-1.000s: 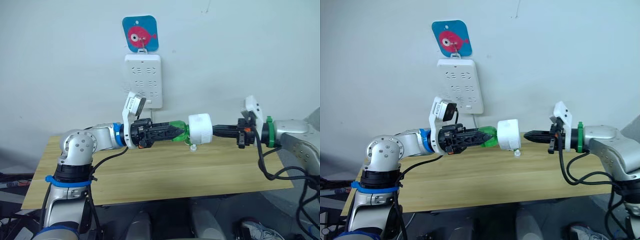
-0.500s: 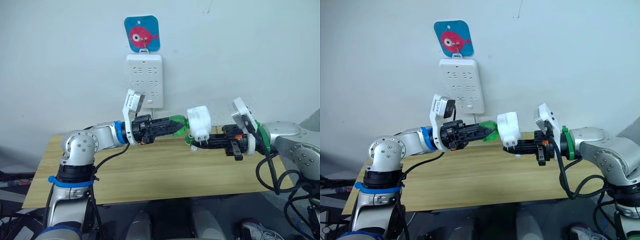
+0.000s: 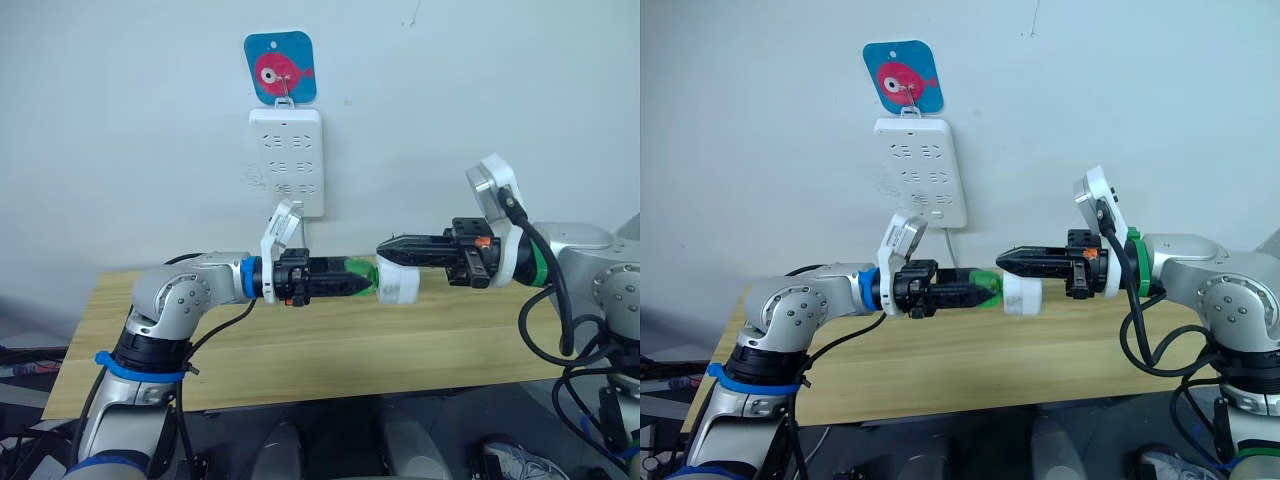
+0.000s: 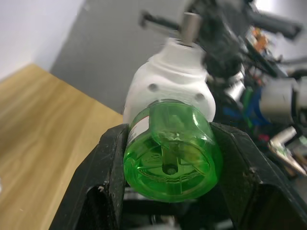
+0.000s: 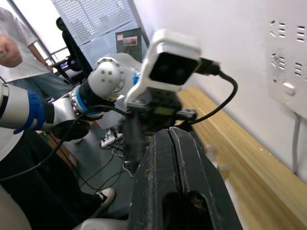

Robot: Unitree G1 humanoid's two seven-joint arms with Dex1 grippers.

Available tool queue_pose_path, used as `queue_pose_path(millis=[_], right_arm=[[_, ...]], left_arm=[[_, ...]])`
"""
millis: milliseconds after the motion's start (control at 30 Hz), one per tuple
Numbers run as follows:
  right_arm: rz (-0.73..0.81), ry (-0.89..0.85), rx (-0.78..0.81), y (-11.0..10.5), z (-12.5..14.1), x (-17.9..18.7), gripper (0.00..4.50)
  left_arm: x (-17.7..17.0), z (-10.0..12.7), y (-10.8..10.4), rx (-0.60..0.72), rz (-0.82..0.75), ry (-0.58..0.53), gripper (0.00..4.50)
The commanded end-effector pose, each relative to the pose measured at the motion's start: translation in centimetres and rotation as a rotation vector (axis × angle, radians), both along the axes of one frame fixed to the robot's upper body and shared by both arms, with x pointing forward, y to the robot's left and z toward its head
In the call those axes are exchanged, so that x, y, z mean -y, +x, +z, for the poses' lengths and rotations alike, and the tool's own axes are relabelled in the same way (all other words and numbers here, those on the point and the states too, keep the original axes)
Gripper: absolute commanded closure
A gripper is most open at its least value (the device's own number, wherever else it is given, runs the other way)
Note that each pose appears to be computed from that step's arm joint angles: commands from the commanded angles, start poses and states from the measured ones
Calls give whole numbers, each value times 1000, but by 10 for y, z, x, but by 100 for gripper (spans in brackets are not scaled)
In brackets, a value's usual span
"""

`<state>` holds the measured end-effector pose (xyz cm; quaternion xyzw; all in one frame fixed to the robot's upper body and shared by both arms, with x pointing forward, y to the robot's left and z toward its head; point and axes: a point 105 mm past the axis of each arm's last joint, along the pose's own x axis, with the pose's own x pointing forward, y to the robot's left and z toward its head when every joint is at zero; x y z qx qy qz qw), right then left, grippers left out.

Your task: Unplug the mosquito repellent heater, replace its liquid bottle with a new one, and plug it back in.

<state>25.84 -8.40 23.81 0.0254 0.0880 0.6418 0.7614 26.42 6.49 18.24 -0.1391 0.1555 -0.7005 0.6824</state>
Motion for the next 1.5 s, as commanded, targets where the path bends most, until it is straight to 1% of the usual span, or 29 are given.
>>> queue_pose_path(millis=[33,433,733,967,1300,1400,1467,1500], right_arm=[[9,3,39,1,8,-1,450],[25,-30,1,6,-6,-2,450],[69,-48,-70,-5,-22,-6,450],[86,-35,-101,-12,-25,-8,450],[74,-27,-115,-14,-26,-8,450],[46,-24,-100,-10,-26,-8,450],[-12,-15,-74,1,-23,-6,450],[-64,-8,-59,10,-20,-1,450]], left_arm=[[1,14,-14,45,-81,-38,223],[2,32,-18,-7,-119,-124,223],[2,46,-15,-65,-106,-207,223],[1,49,-13,-88,-89,-229,223],[0,50,-13,-99,-87,-227,223],[1,48,-14,-96,-87,-214,223],[1,45,-14,-95,-85,-202,223],[0,42,-14,-92,-77,-188,223]])
